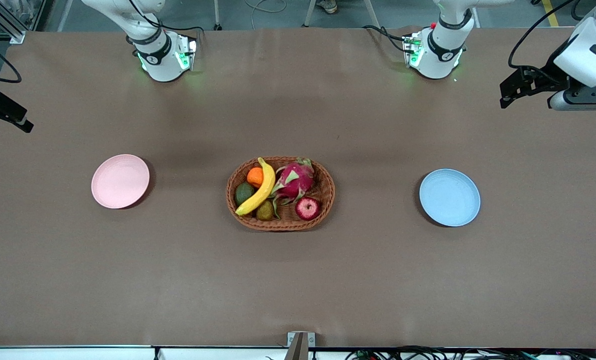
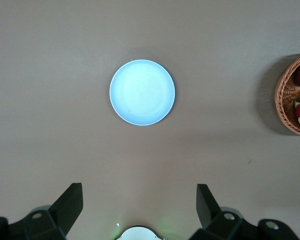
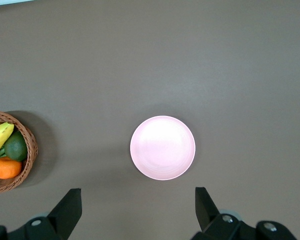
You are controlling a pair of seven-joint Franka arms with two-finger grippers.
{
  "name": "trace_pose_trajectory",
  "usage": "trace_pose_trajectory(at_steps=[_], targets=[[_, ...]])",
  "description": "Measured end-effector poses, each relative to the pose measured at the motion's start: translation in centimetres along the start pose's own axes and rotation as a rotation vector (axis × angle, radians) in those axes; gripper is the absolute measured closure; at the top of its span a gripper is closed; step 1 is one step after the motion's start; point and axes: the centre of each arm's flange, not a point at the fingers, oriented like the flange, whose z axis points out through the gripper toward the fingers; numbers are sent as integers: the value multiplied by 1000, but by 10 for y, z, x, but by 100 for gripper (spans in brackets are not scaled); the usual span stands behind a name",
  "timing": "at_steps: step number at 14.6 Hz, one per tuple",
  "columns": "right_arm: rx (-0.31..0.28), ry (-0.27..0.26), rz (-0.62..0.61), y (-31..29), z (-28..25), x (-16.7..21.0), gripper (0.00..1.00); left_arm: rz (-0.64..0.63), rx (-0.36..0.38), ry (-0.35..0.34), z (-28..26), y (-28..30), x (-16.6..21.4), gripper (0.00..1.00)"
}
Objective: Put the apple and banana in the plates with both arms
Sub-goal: 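Reach the right gripper to the banana while the left gripper reaches the apple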
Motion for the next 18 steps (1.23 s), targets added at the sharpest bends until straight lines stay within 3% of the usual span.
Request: trace_pose_trajectory(at_steps=[5,9,11,18], targets=[[-1,-1,-5,0,0,0,0,-1,9,-3,2,-1,1,0],[-1,-7,-6,0,1,-1,0,39,9,-50,29,20,25,0],[-1,-10,-7,-1,1,-1,0,62,4,-65,55,52,45,0],[-2,-61,-52,-22,38,16,0,-115,-15,-85,154,195,72,0]])
